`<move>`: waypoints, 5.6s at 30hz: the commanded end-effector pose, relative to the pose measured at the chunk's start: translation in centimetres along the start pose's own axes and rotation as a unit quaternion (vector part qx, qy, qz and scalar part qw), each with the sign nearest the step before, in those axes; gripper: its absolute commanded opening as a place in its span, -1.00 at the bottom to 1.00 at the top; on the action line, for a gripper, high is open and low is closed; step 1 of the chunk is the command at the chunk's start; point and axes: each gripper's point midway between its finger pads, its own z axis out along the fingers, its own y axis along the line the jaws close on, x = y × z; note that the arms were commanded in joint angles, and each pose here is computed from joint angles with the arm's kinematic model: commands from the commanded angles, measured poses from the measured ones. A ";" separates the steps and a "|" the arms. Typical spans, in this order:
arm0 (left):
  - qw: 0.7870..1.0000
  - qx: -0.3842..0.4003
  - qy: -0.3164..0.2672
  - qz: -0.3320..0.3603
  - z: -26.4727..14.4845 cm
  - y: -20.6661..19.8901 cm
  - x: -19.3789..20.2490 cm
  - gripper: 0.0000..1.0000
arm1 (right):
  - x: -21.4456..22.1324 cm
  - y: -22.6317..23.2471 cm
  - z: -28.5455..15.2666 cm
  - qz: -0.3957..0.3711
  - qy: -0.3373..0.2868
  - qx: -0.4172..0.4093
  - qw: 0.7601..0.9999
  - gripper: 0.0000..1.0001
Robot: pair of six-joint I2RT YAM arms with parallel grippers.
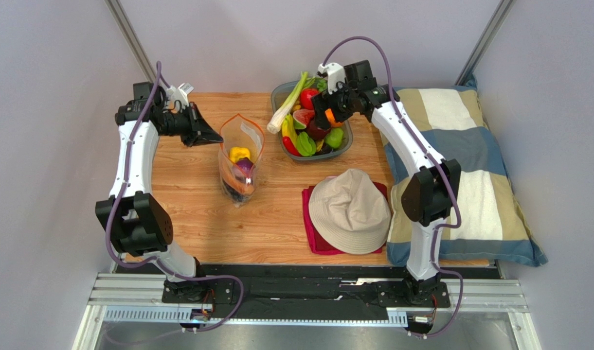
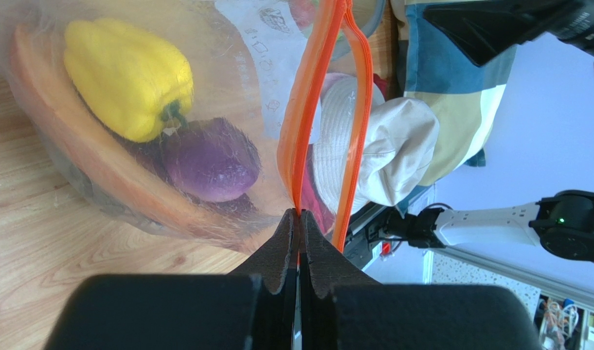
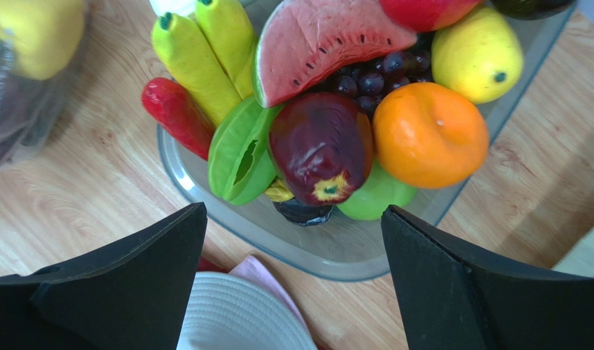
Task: Place the food in the zip-top bag and seal the zipper
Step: Pick up the fake vegetable from the bin, then place the fake vegetable in the zipper food storage bag, then zip the zipper food storage bag at the center of the board.
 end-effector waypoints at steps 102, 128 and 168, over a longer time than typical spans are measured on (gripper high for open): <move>0.998 0.041 -0.005 0.041 -0.7 -2.0 0.6 -1.00 | -10.9 24.8 -2.9 -0.106 -0.144 -0.193 0.965 0.96; 0.998 0.036 0.010 0.040 -0.6 -1.6 1.6 -1.00 | -2.9 21.2 1.9 0.186 0.016 -0.279 0.942 0.36; 0.837 -0.065 -0.190 0.509 -4.9 1.4 13.0 0.89 | -3.8 23.8 2.5 0.379 0.033 -0.386 0.840 -1.00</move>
